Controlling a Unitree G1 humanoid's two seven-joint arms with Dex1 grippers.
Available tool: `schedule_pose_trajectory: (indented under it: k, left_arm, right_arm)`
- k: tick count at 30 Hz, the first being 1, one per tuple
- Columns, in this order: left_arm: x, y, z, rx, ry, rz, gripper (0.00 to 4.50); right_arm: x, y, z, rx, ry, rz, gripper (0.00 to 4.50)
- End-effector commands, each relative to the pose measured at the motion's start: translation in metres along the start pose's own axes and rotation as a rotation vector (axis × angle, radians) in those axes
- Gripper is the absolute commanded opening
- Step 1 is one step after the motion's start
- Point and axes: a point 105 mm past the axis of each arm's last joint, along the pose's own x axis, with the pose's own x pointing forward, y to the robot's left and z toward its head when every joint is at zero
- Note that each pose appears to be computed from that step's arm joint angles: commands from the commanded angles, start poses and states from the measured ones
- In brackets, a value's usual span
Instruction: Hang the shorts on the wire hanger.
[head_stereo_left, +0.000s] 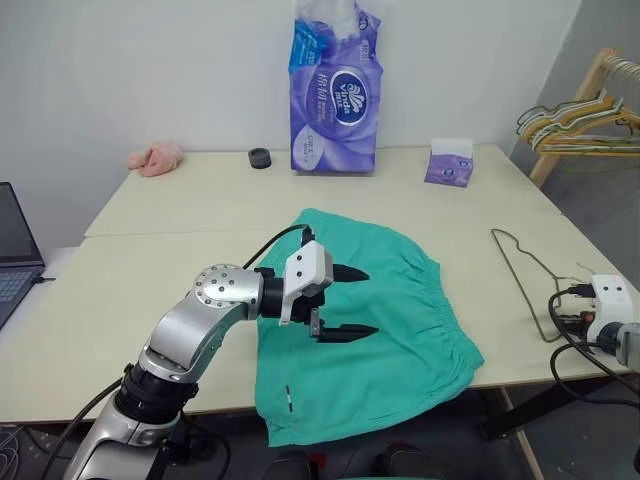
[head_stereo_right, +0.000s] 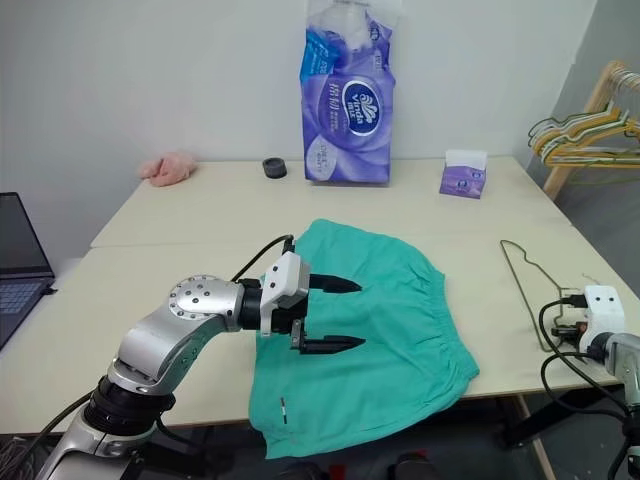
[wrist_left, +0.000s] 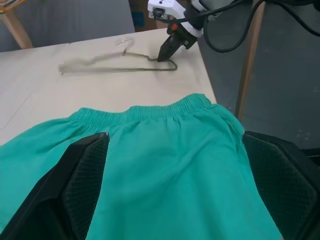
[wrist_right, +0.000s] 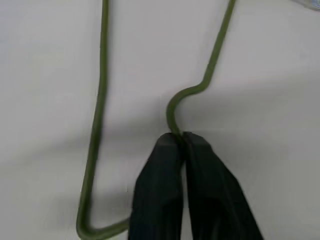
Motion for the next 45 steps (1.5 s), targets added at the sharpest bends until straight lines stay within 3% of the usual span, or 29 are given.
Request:
schedule_pose_trajectory:
  k: [1,7,9,17,19,24,35,43,45]
  left_arm:
    - [-0.002,0.005,0.003,0.017,-0.019,0.036,4.50]
    - [-0.013,0.029,-0.002,-0.036,-0.025,0.146,4.50]
    - [-0.022,0.043,-0.003,-0.051,-0.024,0.191,4.50]
    - [-0.068,0.105,0.015,-0.103,-0.047,0.335,4.50]
    - [-0.082,0.115,0.009,-0.144,-0.002,0.334,4.50]
    - [-0.096,0.107,-0.018,-0.244,0.123,0.235,4.50]
    - [-0.075,0.052,-0.052,-0.394,0.229,-0.034,4.50]
    - [-0.069,0.046,-0.056,-0.418,0.232,-0.064,4.50]
    - [-0.068,0.042,-0.057,-0.426,0.236,-0.081,4.13]
  right_arm:
    - [0.003,-0.008,-0.013,-0.047,0.042,-0.054,0.04]
    - [-0.008,0.004,0.021,-0.251,-0.090,-0.035,0.04]
    - [-0.015,0.022,0.039,-0.384,-0.171,0.011,0.04]
    - [-0.047,0.107,0.090,-1.076,-0.477,0.131,0.04]
    - [-0.057,0.135,0.097,-1.376,-0.597,0.157,0.04]
    - [-0.071,0.171,0.103,-1.655,-0.792,0.221,0.04]
    - [-0.093,0.213,0.108,-1.819,-1.024,0.308,0.04]
    - [-0.098,0.221,0.107,-1.825,-1.051,0.335,0.04]
    - [-0.099,0.220,0.107,-1.821,-1.052,0.335,0.00]
